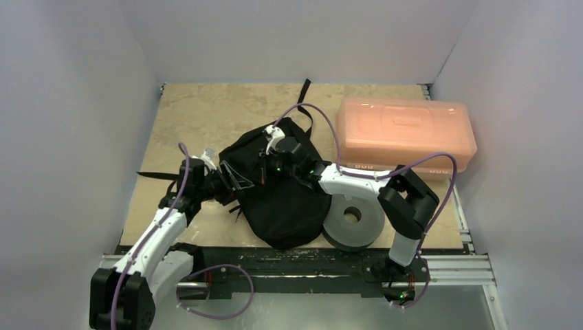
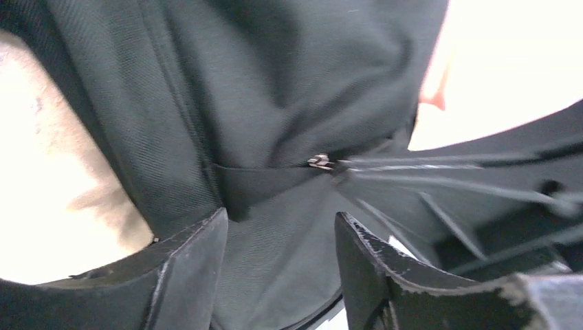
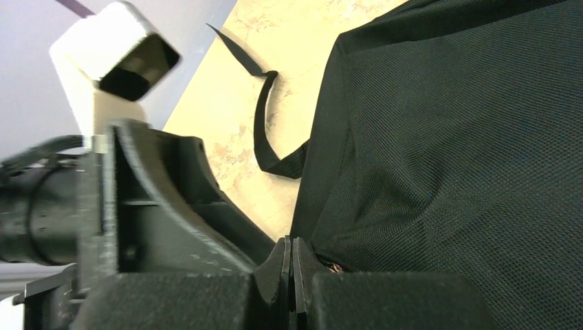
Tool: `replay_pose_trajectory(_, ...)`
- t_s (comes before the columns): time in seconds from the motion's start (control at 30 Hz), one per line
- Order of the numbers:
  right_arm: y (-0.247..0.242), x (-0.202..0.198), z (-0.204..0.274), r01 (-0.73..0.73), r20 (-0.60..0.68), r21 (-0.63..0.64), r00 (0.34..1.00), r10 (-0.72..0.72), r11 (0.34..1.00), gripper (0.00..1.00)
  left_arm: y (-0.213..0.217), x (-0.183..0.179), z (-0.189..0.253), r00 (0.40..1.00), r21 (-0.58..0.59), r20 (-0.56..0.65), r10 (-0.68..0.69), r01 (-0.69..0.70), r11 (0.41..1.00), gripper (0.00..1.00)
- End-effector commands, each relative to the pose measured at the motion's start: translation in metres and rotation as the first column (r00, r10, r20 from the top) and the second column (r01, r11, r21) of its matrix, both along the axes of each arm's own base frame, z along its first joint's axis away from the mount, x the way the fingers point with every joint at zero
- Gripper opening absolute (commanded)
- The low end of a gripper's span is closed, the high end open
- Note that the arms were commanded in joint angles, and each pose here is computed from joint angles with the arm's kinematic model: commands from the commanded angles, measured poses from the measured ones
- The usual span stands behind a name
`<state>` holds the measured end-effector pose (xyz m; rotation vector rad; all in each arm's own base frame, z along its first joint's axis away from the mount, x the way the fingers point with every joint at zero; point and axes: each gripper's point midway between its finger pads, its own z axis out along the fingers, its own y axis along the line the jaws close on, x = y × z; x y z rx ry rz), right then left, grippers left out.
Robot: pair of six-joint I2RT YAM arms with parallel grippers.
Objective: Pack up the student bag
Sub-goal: Zip the student bag at the center of the board.
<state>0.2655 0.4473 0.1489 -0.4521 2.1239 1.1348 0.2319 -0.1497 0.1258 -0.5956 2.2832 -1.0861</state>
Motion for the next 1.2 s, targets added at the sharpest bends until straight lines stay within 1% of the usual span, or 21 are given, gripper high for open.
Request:
replay_pose_trajectory(0.0,0.004,0.007,0.05,0.015,0.076,0.075,0.997,-0.021,0.997,0.0,-0.006,0.007,-0.007,0.999,-0.009,0.003,-0.038,0.038,0.999,0.55)
replay_pose_trajectory(0.07,0.002,0.008,0.052,0.021,0.079,0.078,0.997,-0.027,0.997,0.0,-0.002,0.007,-0.014,1.0,0.015,-0.001,-0.021,0.021,1.0,0.55)
replay_pose_trajectory(0.17,0.002,0.007,0.053,0.016,0.077,0.081,0.997,-0.023,0.997,0.0,0.0,0.009,-0.023,1.0,0.034,-0.012,-0.019,0.019,0.999,0.61)
replay_pose_trajectory(0.2,0.002,0.008,0.054,0.016,0.077,0.082,0.997,-0.023,0.997,0.0,-0.001,0.011,-0.027,0.999,0.039,-0.027,-0.025,0.026,0.999,0.61)
replay_pose_trajectory(0.27,0.003,0.008,0.058,0.012,0.084,0.083,0.996,-0.019,0.997,0.0,-0.001,0.013,-0.035,0.998,0.049,-0.056,-0.031,0.034,0.998,0.57)
replay_pose_trajectory(0.3,0.004,0.009,0.058,0.012,0.091,0.078,0.996,-0.019,0.997,0.0,-0.002,0.016,-0.038,0.998,0.052,-0.062,-0.033,0.036,0.998,0.49)
replay_pose_trajectory(0.37,0.004,0.011,0.058,0.014,0.097,0.064,0.995,-0.02,0.998,0.0,-0.001,0.017,-0.046,0.996,0.062,-0.085,-0.028,0.033,0.998,0.36)
replay_pose_trajectory(0.43,-0.005,0.018,0.056,0.048,0.108,0.027,0.993,-0.05,0.998,0.0,0.003,0.016,-0.055,0.993,0.09,-0.116,-0.016,0.027,0.996,0.23)
replay_pose_trajectory(0.47,-0.013,0.024,0.058,0.079,0.124,0.011,0.989,-0.08,0.997,0.0,0.007,0.015,-0.058,0.992,0.11,-0.126,-0.004,0.018,0.994,0.19)
replay_pose_trajectory(0.53,-0.037,0.039,0.058,0.165,0.158,-0.013,0.974,-0.161,0.986,0.0,0.016,0.012,-0.064,0.99,0.16,-0.137,0.028,-0.006,0.987,0.04)
replay_pose_trajectory(0.57,-0.053,0.049,0.059,0.209,0.173,-0.023,0.964,-0.202,0.978,0.0,0.02,0.011,-0.065,0.989,0.181,-0.141,0.044,-0.018,0.983,0.0)
replay_pose_trajectory(0.7,-0.126,0.09,0.051,0.377,0.223,-0.101,0.91,-0.349,0.92,0.0,0.037,0.003,-0.064,0.986,0.249,-0.128,0.108,-0.074,0.966,0.0)
replay_pose_trajectory(0.8,-0.154,0.102,0.048,0.452,0.295,-0.167,0.871,-0.393,0.876,0.0,0.05,0.001,-0.058,0.982,0.288,-0.093,0.165,-0.132,0.948,0.0)
replay_pose_trajectory(0.83,-0.157,0.104,0.046,0.466,0.309,-0.186,0.864,-0.398,0.865,0.0,0.053,0.0,-0.056,0.98,0.299,-0.087,0.179,-0.146,0.943,0.0)
replay_pose_trajectory(0.87,-0.155,0.104,0.047,0.453,0.316,-0.191,0.868,-0.383,0.871,0.0,0.056,0.0,-0.053,0.979,0.307,-0.082,0.189,-0.156,0.939,0.0)
replay_pose_trajectory(0.93,-0.142,0.101,0.049,0.396,0.3,-0.176,0.893,-0.334,0.901,0.0,0.058,0.001,-0.05,0.978,0.317,-0.068,0.196,-0.165,0.934,0.0)
replay_pose_trajectory(1.0,-0.133,0.1,0.05,0.368,0.286,-0.17,0.906,-0.311,0.914,0.0,0.058,0.004,-0.049,0.979,0.323,-0.074,0.192,-0.159,0.933,0.0)
replay_pose_trajectory(1.07,-0.132,0.104,0.053,0.376,0.288,-0.178,0.904,-0.317,0.91,0.0,0.058,0.007,-0.044,0.978,0.332,-0.093,0.186,-0.146,0.932,0.0)
replay_pose_trajectory(1.13,-0.138,0.105,0.052,0.395,0.29,-0.21,0.899,-0.329,0.894,0.04,0.06,0.008,-0.044,0.975,0.35,-0.11,0.193,-0.144,0.926,0.0)
replay_pose_trajectory(1.17,-0.138,0.105,0.052,0.392,0.297,-0.219,0.899,-0.321,0.894,0.05,0.061,0.009,-0.043,0.975,0.353,-0.11,0.195,-0.145,0.924,0.0)
